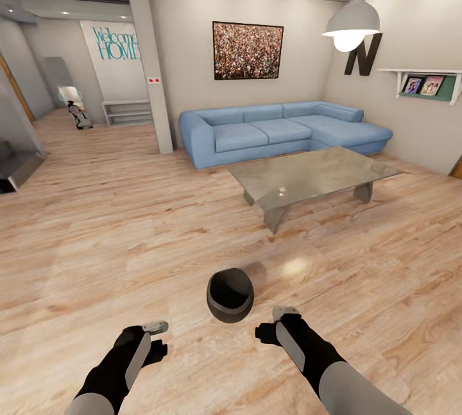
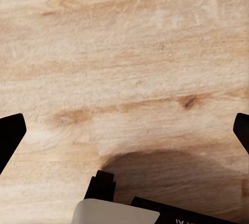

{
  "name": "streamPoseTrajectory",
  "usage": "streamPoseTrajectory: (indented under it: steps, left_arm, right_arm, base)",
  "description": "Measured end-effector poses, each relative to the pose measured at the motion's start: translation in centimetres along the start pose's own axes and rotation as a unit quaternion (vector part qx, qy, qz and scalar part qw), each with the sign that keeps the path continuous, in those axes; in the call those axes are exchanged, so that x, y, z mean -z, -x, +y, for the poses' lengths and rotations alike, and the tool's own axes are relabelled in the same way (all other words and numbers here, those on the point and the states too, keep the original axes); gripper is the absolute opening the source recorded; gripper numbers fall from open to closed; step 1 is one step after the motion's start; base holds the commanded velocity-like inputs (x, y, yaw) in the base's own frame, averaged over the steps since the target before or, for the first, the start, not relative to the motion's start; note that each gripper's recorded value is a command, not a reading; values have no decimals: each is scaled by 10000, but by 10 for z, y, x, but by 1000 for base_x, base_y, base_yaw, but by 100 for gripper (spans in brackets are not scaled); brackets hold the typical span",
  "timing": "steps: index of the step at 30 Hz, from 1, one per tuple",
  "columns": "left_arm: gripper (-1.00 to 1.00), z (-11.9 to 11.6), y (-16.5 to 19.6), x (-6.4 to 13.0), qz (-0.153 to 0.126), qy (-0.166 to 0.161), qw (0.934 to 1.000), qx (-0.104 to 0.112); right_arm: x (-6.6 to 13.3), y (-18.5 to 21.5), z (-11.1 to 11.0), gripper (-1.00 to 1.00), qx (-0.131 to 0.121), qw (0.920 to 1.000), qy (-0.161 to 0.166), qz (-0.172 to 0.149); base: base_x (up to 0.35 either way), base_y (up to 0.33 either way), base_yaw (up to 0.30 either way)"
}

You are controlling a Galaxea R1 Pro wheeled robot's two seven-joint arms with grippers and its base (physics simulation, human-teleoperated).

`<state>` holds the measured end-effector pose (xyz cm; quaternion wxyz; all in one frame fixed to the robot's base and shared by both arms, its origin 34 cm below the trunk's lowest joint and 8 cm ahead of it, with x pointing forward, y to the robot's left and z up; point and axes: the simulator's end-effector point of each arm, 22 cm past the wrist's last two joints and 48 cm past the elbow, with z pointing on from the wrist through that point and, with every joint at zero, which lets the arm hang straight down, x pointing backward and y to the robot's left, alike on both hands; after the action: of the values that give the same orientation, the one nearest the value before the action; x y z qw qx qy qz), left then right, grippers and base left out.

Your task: Place each of the two pumpkins and all three candles from the living room inside a cabinet in the living room (use any cabinet), then make sure every cabinet is closed, and position the cauldron so it is next to a table in the living room.

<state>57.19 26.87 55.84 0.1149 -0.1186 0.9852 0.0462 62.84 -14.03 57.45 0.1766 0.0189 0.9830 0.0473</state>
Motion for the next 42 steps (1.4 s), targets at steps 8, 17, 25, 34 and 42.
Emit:
streamPoseTrajectory:
  steps: [8, 17, 25, 34, 42]
  left_arm:
    - [100, 0, 0, 0, 2, 0, 10000, 1]
    - [100, 0, 0, 0, -4, 0, 10000, -1]
    - [100, -16, 45, 20, -356, -141, 9993, 32]
    - [100, -29, 92, 41, -713, -266, 9971, 90]
    - [100, -42, 91, 43, -725, -362, 9967, 62]
  right_arm:
    - [0, -1, 1, 100, 19, 10000, -3, 12]
    - [0, 0, 0, 100, 5, 10000, 2, 0]
    - [6, -1, 17, 100, -2, 9995, 163, 255]
    - [22, 32, 37, 100, 139, 9997, -120, 187]
    - [22, 37, 25, 100, 85, 9992, -383, 91]
  base:
    - [134, -5, 213]
    - [307, -129, 29]
    - [313, -168, 1]
    - [282, -210, 0]
    - [231, -148, 0]
